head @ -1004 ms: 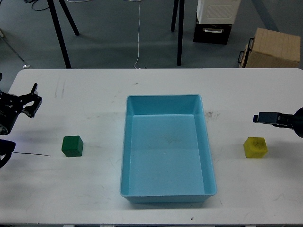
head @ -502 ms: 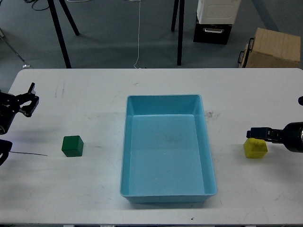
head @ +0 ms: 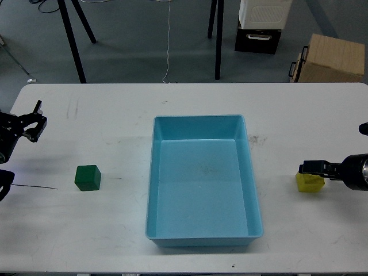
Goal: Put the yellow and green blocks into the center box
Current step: 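Move the right gripper down onto the yellow cube, then close the right gripper on the yellow cube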
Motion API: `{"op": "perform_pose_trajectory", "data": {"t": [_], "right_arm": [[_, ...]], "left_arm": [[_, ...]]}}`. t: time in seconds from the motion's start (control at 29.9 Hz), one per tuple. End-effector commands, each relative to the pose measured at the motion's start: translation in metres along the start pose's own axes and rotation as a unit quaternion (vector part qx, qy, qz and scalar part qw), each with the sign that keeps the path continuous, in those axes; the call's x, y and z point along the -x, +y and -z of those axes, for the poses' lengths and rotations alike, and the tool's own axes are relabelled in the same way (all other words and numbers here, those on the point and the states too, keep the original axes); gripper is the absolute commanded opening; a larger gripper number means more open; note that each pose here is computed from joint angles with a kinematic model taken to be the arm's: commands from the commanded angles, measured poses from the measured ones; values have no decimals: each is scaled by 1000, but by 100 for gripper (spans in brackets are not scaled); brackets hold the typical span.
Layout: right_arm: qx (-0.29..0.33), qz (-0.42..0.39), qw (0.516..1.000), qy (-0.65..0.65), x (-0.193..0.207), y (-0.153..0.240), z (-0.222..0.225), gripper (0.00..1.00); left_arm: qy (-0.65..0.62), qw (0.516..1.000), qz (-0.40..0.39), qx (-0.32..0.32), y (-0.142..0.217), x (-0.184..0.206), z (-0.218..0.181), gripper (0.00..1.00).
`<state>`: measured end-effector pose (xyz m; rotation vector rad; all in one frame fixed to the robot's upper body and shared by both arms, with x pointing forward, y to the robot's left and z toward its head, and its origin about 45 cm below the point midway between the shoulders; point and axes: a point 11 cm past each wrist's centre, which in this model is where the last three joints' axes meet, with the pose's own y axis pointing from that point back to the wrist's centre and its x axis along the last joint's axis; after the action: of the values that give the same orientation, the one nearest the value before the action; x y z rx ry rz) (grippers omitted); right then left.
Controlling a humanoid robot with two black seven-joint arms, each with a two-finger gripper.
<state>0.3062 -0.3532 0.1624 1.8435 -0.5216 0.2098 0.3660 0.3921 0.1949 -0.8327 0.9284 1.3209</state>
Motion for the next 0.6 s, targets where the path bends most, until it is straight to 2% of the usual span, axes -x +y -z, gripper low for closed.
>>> {"op": "perform_pose_trajectory", "data": {"t": [0.0, 0.57], "right_arm": [[3, 2, 1000, -6, 2, -5, -3, 100], [-4, 14, 1000, -14, 11, -21, 3, 100]], "left_arm": [[0, 1000, 0, 0, 0, 0, 0, 100], [-16, 1000, -3, -3, 0, -1, 1, 100]]}}
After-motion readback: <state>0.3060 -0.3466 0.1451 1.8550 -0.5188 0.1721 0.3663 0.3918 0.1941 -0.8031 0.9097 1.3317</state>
